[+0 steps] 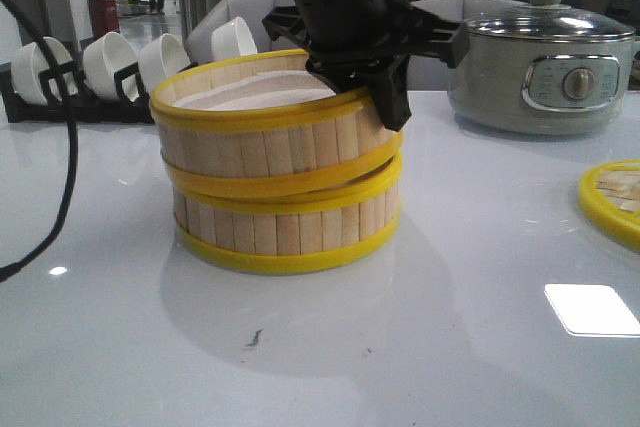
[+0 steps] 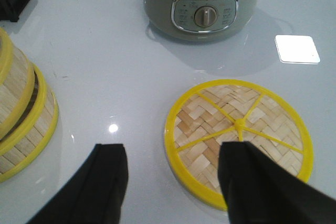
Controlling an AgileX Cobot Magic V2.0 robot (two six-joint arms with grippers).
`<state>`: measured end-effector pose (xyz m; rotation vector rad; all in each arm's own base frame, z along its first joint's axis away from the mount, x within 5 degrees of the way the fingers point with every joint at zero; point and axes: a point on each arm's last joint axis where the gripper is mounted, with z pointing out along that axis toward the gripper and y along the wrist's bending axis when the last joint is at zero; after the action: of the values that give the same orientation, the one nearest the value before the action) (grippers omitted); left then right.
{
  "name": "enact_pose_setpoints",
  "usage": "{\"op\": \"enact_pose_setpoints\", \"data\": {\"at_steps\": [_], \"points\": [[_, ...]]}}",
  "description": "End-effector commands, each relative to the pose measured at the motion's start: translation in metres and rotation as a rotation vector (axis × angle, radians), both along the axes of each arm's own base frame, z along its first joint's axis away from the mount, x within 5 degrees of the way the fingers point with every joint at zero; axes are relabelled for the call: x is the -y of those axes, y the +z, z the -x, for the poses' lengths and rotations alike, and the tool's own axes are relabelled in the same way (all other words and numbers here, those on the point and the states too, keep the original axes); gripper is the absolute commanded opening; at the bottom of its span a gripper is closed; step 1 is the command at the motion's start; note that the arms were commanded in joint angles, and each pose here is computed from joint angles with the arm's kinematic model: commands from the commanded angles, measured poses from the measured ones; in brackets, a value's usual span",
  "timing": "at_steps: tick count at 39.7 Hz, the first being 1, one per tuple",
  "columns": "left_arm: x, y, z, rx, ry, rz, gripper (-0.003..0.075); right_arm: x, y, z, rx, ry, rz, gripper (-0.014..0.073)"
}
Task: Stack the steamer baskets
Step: 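Lift the basket with the left gripper and set it onto the middle basket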
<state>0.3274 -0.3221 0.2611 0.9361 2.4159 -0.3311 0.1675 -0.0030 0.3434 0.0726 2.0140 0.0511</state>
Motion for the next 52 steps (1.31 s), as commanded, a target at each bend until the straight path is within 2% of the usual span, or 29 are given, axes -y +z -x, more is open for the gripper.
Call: {"op": "enact_pose_setpoints", "data": {"at_steps": [1,43,47,50,52], "points": [[0.001,0.039,0.002,0.111,-0.009,0.096,0.0086,0.001,0.02,-0.002,0.117,-0.011,0.005,0.0494],[0.006,0.027,-0.003,0.115,-0.008,0.1,0.0085,0.001,0.02,-0.002,0.126,-0.011,0.005,0.0494],[0.006,0.026,-0.002,0.107,-0.008,0.092,0.0097,0.001,0.02,-0.002,0.126,-0.011,0.005,0.0494],[0.006,0.026,-0.002,0.1,-0.008,0.086,0.0137,0.001,0.02,-0.002,0.126,-0.011,0.005,0.0494],[0.005,0.026,-0.002,0.099,-0.008,0.084,0.0191,0.001,0.02,-0.002,0.126,-0.011,0.005,0.0494]]}}
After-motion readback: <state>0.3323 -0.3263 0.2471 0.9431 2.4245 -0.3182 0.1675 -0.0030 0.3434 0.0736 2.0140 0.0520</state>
